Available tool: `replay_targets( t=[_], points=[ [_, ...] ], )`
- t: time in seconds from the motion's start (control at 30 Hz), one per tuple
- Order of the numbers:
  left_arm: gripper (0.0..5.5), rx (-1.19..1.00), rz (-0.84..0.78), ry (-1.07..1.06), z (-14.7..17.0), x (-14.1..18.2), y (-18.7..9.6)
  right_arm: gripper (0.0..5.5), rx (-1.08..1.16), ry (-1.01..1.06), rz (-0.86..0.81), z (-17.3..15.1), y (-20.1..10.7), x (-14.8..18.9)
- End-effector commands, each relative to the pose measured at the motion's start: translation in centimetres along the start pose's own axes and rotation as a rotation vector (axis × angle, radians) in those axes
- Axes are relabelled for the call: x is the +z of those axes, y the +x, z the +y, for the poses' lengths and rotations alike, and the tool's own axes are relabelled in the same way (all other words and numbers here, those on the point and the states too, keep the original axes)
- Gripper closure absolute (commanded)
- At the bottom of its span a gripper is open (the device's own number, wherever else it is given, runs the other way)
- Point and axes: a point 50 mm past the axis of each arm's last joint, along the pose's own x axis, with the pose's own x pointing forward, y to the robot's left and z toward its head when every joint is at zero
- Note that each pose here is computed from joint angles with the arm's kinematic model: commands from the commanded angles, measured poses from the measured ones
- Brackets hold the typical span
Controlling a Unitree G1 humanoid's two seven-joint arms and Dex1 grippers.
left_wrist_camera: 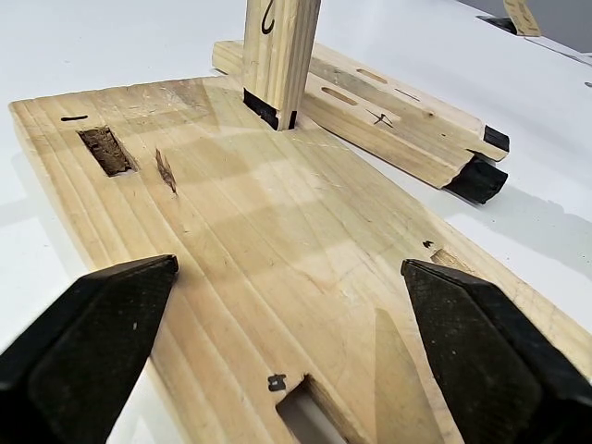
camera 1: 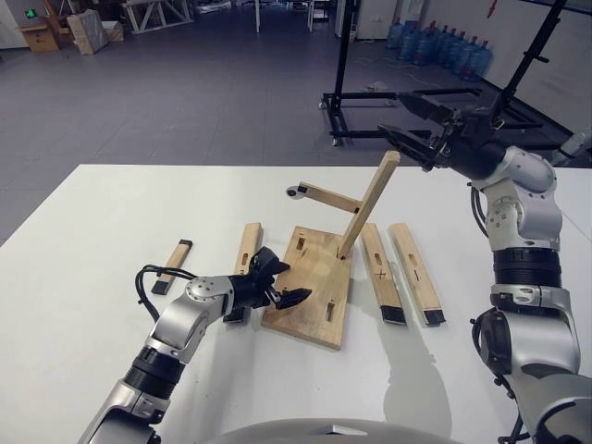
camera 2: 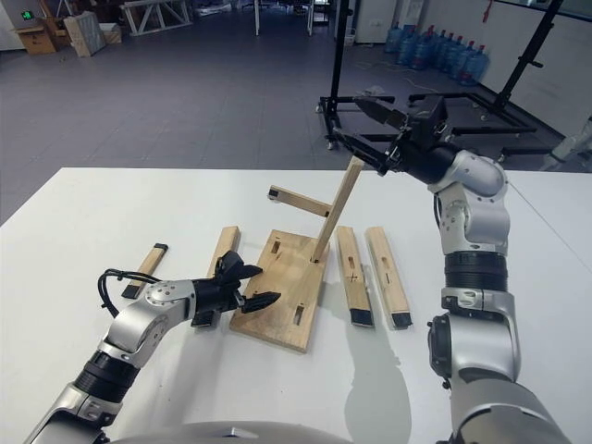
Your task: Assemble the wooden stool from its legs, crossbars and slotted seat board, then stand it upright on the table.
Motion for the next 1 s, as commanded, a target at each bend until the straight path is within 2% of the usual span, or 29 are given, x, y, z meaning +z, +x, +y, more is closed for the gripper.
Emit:
replay_targets(
  t=[0.03, 0.1, 0.17, 0.27, 0.37, 0.53, 0.6, 0.67, 0.73, 0.83, 1.0],
  points=[
    [1.03, 0.014, 0.161, -0.126, -0.6, -4.3, 0.0, 2.49, 0.098, 0.154, 0.177, 2.2, -1.3, -4.1],
    [1.03, 0.017, 0.161, -0.129, -0.5, -4.3, 0.0, 2.49, 0.189, 0.261, 0.251, 4.7, -1.9, -6.2],
    [1.03, 0.022, 0.157, -0.131, -0.5, -4.3, 0.1, 2.49, 0.260, 0.327, 0.268, 6.5, -1.9, -6.9],
    [1.03, 0.025, 0.150, -0.134, -0.4, -4.2, 0.2, 2.49, 0.266, 0.344, 0.256, 7.0, -1.6, -6.8],
    [1.03, 0.022, 0.143, -0.142, -0.5, -4.2, 0.3, 2.49, 0.230, 0.273, 0.180, 6.2, -1.0, -5.2],
    [1.03, 0.026, 0.140, -0.149, -0.4, -4.3, 0.4, 2.49, 0.083, 0.066, -0.058, 2.7, 0.1, 0.7],
    [1.03, 0.029, 0.138, -0.151, -0.3, -4.4, 0.3, 2.49, 0.051, 0.008, -0.082, 1.3, 0.1, 2.5],
    [1.03, 0.032, 0.137, -0.151, -0.3, -4.4, 0.4, 2.49, 0.033, -0.028, -0.060, 0.3, -0.2, 2.8],
    [1.03, 0.031, 0.138, -0.149, -0.2, -4.4, 0.4, 2.49, 0.022, -0.020, 0.009, -0.4, -0.5, 1.7],
    [1.03, 0.030, 0.139, -0.146, -0.1, -4.3, 0.5, 2.49, 0.049, 0.046, 0.107, 0.3, -0.8, -1.4],
    [1.03, 0.031, 0.142, -0.137, 0.1, -4.1, 0.5, 2.49, 0.140, 0.239, 0.296, 4.0, -1.9, -8.4]
  ],
)
